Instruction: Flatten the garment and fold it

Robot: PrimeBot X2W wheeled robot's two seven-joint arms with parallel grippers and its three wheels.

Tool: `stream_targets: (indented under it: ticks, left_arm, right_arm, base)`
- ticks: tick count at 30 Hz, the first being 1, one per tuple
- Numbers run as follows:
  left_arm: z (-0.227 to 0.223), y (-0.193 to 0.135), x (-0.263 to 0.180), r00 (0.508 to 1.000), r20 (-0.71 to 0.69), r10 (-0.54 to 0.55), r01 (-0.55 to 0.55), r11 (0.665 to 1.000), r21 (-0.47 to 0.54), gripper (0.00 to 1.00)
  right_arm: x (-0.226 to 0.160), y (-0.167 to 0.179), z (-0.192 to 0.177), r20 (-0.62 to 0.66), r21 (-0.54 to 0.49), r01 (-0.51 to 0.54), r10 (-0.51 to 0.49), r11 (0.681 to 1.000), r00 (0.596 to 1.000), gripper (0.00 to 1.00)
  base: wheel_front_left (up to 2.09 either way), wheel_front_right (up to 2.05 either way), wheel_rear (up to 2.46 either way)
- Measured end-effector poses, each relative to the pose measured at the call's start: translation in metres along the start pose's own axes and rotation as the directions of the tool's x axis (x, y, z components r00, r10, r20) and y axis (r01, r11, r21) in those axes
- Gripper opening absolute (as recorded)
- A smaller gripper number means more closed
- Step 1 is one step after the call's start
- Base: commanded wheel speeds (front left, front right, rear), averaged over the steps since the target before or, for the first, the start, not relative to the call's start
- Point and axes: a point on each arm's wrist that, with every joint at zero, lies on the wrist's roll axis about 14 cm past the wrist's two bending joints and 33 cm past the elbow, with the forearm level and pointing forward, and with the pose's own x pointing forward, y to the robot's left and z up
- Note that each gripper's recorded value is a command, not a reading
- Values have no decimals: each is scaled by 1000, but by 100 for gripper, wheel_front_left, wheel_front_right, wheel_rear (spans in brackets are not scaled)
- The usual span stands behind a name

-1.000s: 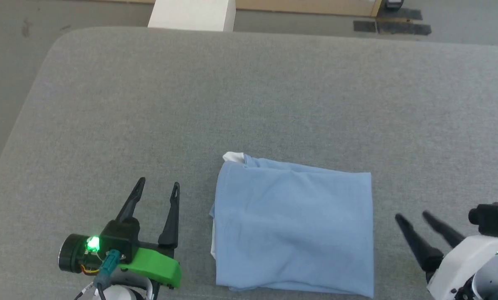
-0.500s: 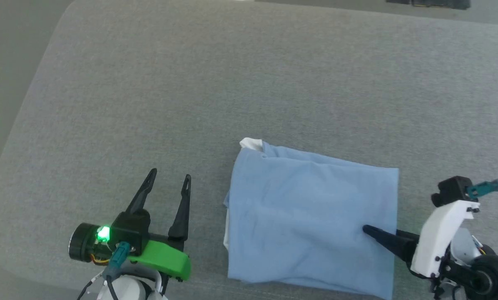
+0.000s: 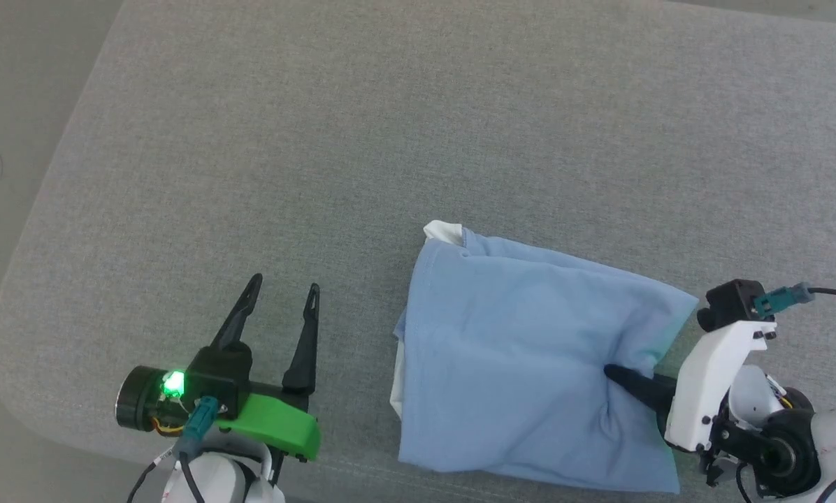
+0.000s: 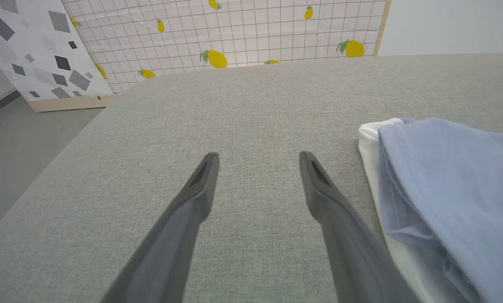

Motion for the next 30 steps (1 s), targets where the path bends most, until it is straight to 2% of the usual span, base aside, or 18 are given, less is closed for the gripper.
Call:
stream_targets:
  ticks: [3, 5, 8, 10, 14, 18, 20, 24, 27, 30]
  left_arm:
    - [3, 0, 1, 1000, 9, 2, -2, 1000, 1, 100]
    - [6, -2, 2, 1000, 19, -4, 4, 1000, 0, 100]
    - [10, -8, 3, 999, 36, -21, 21, 1000, -5, 100]
    - [13, -14, 6, 998, 46, -39, 40, 999, -9, 100]
    - [18, -30, 13, 994, 68, -82, 84, 996, -20, 100]
    - [22, -52, 23, 985, 88, -148, 152, 988, -35, 100]
    - [23, -64, 29, 979, 96, -182, 187, 981, -43, 100]
    - [24, -89, 40, 961, 111, -255, 262, 963, -55, 100]
    - [23, -104, 51, 947, 120, -299, 307, 950, -59, 100]
    - [21, -116, 62, 934, 125, -335, 344, 937, -64, 100]
  right_arm:
    - [-4, 0, 5, 28, -39, 17, -16, 999, 999, 0]
    - [-9, 0, 12, 54, -101, 38, -32, 994, 998, 0]
    - [-24, -4, 31, 114, -253, 109, -82, 961, 990, 0]
    - [-41, -12, 50, 171, -393, 196, -138, 898, 976, 0]
    - [-74, -31, 77, 251, -587, 344, -239, 732, 938, 0]
    - [-108, -54, 100, 322, -674, 456, -325, 580, 889, 0]
    - [-124, -67, 109, 355, -684, 505, -364, 526, 861, 0]
    - [-155, -105, 117, 387, -688, 581, -457, 435, 801, 0]
    - [-178, -143, 117, 382, -671, 629, -545, 392, 746, 0]
    - [-198, -180, 117, 376, -639, 677, -620, 365, 689, 0]
  base:
    - [0, 0, 0]
    - [0, 0, 0]
    - [0, 0, 0]
    - [0, 0, 0]
    - [0, 0, 0]
    - [0, 0, 0]
    - [0, 0, 0]
    - [0, 0, 0]
    - [0, 0, 0]
    - [0, 0, 0]
